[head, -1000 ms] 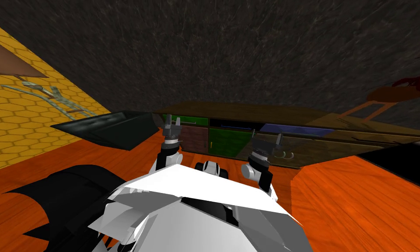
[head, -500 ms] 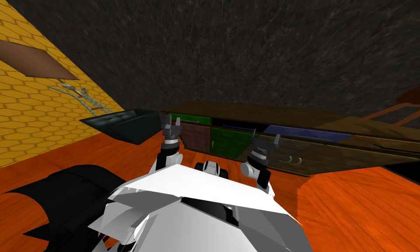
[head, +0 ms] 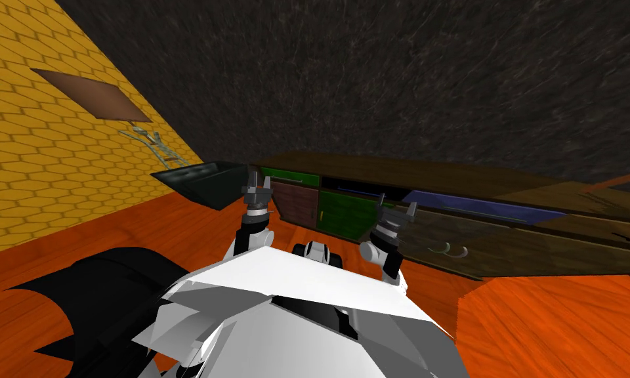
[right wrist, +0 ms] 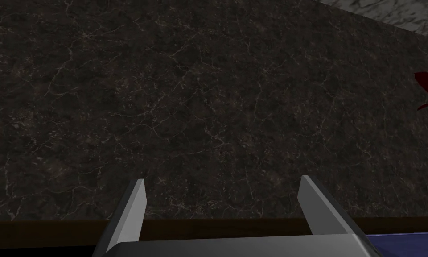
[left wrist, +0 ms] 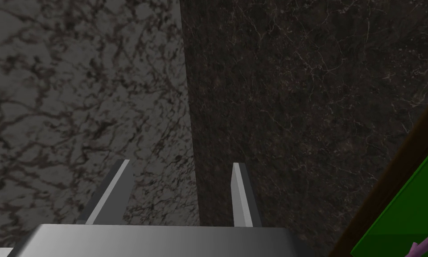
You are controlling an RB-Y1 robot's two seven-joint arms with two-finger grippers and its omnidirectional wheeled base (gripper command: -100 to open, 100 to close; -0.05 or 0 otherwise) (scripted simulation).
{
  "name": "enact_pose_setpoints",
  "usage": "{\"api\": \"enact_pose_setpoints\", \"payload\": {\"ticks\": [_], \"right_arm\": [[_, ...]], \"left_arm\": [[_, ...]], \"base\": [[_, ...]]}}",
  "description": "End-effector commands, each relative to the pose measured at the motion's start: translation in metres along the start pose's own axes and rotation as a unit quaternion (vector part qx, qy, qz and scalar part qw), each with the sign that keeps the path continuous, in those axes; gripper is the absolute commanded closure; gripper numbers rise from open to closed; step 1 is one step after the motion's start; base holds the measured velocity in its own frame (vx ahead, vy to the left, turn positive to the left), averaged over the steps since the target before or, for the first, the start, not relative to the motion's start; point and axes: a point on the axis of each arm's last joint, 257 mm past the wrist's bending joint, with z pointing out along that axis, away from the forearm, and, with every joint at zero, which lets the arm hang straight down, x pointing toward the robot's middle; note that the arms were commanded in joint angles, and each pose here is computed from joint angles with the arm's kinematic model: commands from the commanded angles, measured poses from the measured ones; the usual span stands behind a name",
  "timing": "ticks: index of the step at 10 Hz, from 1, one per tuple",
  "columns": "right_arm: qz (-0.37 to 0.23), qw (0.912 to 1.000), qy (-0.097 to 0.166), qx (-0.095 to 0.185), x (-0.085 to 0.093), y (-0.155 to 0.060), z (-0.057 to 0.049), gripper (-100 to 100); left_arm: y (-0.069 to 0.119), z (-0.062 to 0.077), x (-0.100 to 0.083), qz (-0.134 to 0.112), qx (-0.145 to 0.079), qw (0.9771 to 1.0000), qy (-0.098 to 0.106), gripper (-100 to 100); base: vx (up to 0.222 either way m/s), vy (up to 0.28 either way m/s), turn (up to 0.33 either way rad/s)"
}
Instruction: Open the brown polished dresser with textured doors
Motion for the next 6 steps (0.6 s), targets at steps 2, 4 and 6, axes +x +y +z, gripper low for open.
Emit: {"api": "enact_pose_setpoints", "payload": {"ticks": [2, 4, 6], "right_arm": [[0.067, 0.9975, -0.012, -0.018, -0.019, 0.005, 0.0, -100], [0.103, 0.9941, -0.019, -0.027, -0.03, 0.007, 0.0, -100], [0.123, 0.9919, -0.018, -0.027, -0.03, 0.007, 0.0, -100]], "left_arm": [[0.0, 0.0, 0.0, 0.0, 0.0, 1.0, 0.0, 0], [0.0, 0.0, 0.0, 0.0, 0.0, 1.0, 0.0, 0], [0.0, 0.0, 0.0, 0.0, 0.0, 1.0, 0.0, 0]], "base": [[-0.035, -0.024, 0.186], [-0.037, -0.029, 0.157], [-0.026, -0.021, 0.058]]}}
